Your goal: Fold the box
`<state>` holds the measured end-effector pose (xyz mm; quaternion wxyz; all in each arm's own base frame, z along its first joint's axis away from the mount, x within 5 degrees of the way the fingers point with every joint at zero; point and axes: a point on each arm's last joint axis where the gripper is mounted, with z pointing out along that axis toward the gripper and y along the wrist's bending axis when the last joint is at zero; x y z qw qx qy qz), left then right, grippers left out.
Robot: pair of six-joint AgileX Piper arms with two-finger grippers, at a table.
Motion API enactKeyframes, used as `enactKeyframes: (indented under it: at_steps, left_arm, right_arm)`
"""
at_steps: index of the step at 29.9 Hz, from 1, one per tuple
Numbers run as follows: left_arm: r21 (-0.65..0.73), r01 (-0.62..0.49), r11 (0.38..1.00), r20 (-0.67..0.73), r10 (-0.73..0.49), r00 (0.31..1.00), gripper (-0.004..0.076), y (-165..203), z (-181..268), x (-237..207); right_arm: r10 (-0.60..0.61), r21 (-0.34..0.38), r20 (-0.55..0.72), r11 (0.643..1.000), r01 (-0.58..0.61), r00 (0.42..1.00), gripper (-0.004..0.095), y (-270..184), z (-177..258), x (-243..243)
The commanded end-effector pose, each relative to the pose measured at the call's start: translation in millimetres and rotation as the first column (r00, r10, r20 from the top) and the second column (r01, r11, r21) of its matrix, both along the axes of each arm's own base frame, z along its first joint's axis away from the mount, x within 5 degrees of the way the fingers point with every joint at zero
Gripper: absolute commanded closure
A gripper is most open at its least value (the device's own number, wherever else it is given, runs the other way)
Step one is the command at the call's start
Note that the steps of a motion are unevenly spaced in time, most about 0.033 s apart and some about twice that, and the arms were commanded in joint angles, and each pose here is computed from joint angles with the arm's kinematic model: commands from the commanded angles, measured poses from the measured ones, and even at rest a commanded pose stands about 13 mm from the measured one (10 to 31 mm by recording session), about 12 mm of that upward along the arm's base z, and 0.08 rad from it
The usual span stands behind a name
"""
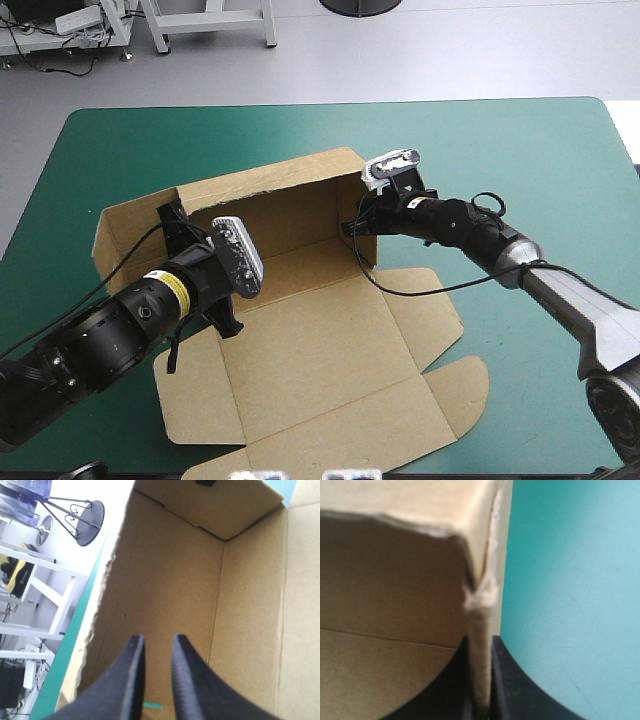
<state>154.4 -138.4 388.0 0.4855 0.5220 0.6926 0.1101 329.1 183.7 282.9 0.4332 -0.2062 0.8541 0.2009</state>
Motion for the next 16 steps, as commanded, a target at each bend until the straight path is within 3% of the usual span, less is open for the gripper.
enactKeyframes:
  at_steps: [1,6,10,16]
  left_arm:
    - [-0.045,-0.058,0.997,0.002,0.059,0.998,0.0724,3.4,27.0,-1.3]
    - [-0.082,-0.169,0.982,-0.121,0.159,0.980,0.0729,1.3,46.3,2.5]
    - [-0.159,-0.270,0.950,-0.110,0.254,0.961,0.0729,12.3,68.3,15.7]
    - [-0.279,-0.521,0.807,-0.145,0.501,0.853,0.0729,68.5,98.6,41.4]
  right_arm:
    - [-0.053,0.057,0.058,0.997,0.050,0.997,0.0921,-12.9,32.6,4.2]
    - [-0.088,0.036,0.006,0.996,0.087,0.996,0.0921,-26.7,37.7,9.7]
    - [-0.104,0.007,-0.066,0.994,0.105,0.992,0.0922,-37.7,35.2,10.6]
    - [-0.119,-0.017,-0.129,0.993,0.117,0.984,0.0922,-48.5,38.5,9.0]
